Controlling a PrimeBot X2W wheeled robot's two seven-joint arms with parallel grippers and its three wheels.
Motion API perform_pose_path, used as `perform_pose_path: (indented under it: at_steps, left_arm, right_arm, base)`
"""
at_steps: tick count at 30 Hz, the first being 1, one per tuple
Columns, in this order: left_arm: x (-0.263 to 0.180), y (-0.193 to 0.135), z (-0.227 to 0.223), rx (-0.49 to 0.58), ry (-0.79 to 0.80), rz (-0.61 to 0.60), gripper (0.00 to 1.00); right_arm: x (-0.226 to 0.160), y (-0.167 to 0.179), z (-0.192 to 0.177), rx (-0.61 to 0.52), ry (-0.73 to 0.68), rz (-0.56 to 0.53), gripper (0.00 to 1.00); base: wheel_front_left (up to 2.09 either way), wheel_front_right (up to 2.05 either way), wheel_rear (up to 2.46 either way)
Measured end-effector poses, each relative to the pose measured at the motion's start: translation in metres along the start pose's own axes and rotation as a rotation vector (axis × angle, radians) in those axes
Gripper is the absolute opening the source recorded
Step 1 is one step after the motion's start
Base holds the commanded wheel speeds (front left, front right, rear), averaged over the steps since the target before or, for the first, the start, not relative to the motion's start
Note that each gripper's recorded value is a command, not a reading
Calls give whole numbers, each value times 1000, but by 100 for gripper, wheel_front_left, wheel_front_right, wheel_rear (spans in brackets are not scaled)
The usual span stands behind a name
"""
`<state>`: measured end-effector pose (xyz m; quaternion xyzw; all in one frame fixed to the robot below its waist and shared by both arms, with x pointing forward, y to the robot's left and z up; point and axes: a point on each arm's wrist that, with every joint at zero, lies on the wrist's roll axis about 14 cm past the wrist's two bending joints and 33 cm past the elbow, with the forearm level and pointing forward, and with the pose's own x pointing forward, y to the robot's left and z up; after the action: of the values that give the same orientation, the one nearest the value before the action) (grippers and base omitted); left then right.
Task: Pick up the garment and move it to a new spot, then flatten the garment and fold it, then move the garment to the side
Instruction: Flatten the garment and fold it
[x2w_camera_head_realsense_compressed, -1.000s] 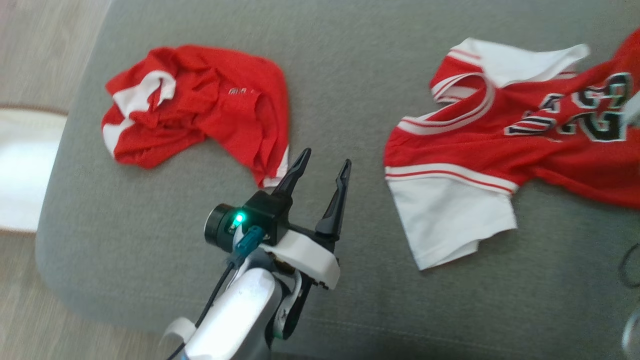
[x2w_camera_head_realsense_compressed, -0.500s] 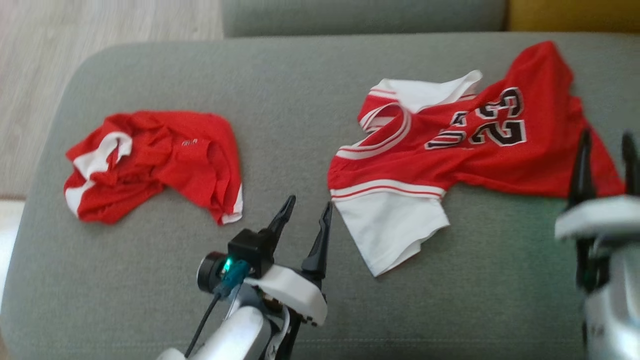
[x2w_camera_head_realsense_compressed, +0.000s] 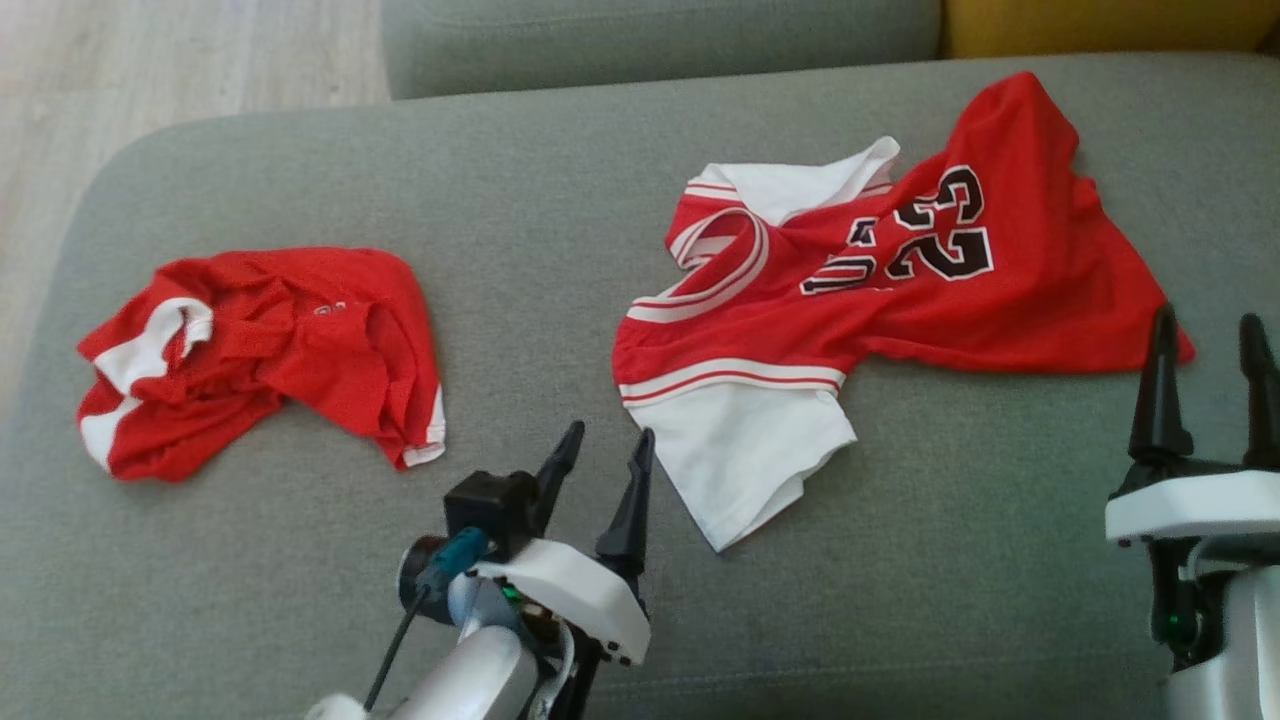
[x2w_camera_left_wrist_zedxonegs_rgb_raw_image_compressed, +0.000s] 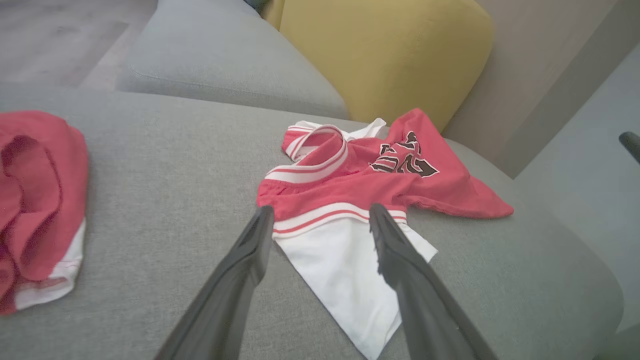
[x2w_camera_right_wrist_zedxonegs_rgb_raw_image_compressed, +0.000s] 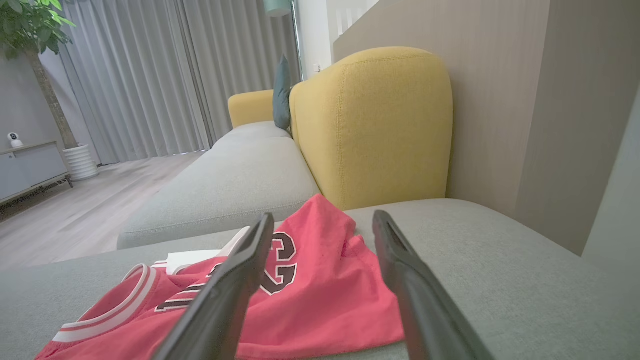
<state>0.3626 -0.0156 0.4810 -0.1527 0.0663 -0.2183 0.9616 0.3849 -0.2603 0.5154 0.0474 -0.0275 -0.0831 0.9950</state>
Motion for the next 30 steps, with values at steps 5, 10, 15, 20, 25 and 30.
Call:
perform_pose_path:
  at_steps: [5,10,15,20,25,30]
  left_arm:
    - [4,-7,-30,-34,107,-37,100]
    - [16,-18,-61,-61,265,-94,100]
    - [20,-8,-90,-60,399,-45,100]
    - [25,-8,-106,-46,462,-59,100]
    - [32,-18,-108,-81,485,-96,100]
    - [36,-26,-111,-95,508,-132,0]
  right_arm:
    - [1,-5,2,-3,1,-18,100]
    - [-1,-13,-1,-11,12,-46,100]
    - [-2,-20,1,-20,3,-66,100]
    - [-2,-21,0,-28,3,-70,100]
    - [-1,-27,2,-33,-2,-86,100]
    - [-3,-34,0,-36,9,-107,100]
  base:
    - [0,0,0]
    - [0,0,0]
    - [0,0,0]
    - [0,0,0]
    - [0,0,0]
    - [0,0,0]
